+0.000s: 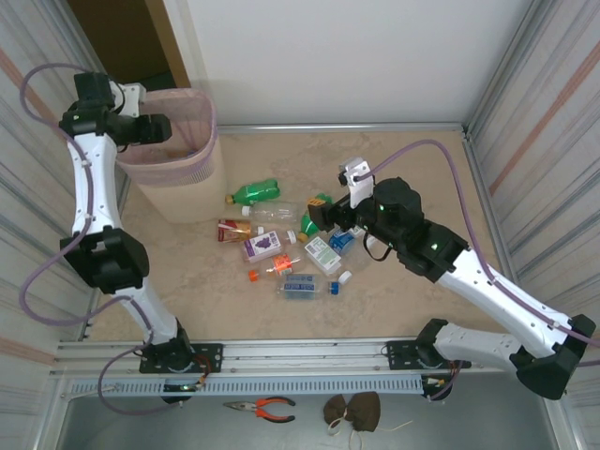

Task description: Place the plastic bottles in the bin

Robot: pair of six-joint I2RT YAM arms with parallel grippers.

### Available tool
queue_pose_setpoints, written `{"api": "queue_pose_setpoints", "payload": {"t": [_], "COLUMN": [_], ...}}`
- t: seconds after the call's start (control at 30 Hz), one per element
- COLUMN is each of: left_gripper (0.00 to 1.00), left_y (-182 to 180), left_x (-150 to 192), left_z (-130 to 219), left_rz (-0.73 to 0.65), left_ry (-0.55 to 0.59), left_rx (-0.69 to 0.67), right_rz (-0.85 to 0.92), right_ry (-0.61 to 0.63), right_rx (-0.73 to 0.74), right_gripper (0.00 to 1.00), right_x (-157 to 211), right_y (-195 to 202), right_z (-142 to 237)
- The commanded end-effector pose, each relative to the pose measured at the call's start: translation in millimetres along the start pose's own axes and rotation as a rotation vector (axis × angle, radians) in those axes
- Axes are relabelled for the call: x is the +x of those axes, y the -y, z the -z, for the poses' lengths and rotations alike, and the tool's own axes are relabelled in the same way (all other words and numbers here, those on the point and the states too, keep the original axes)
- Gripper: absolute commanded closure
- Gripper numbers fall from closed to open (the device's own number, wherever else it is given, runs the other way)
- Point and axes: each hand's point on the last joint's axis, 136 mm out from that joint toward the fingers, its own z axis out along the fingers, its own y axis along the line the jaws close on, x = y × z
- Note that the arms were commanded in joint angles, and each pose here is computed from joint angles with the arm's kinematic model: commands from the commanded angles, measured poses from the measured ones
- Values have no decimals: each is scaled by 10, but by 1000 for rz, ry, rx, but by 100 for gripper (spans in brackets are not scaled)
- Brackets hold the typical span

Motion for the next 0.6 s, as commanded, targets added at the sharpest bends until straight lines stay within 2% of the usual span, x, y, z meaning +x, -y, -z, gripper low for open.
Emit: {"api": "queue_pose_setpoints", "payload": {"t": [0.0, 0.37, 0.57], "left_gripper": [27, 26, 27], "left_y": [287, 1068, 1330], "left_x": [-140, -140, 55], "left_z": [347, 1131, 1431], "left_rz": [-7, 20, 64], "left_ry": [96, 317, 376], "left_rx": [102, 458, 591], "right_rz": [-108, -285, -300], "right_ry": [-75, -413, -651], "right_rx": [92, 294, 319], "right_gripper": [8, 12, 16], "right_x": [88, 956, 1513], "right_y": [260, 1017, 1154], "right_z": [13, -76, -121]}}
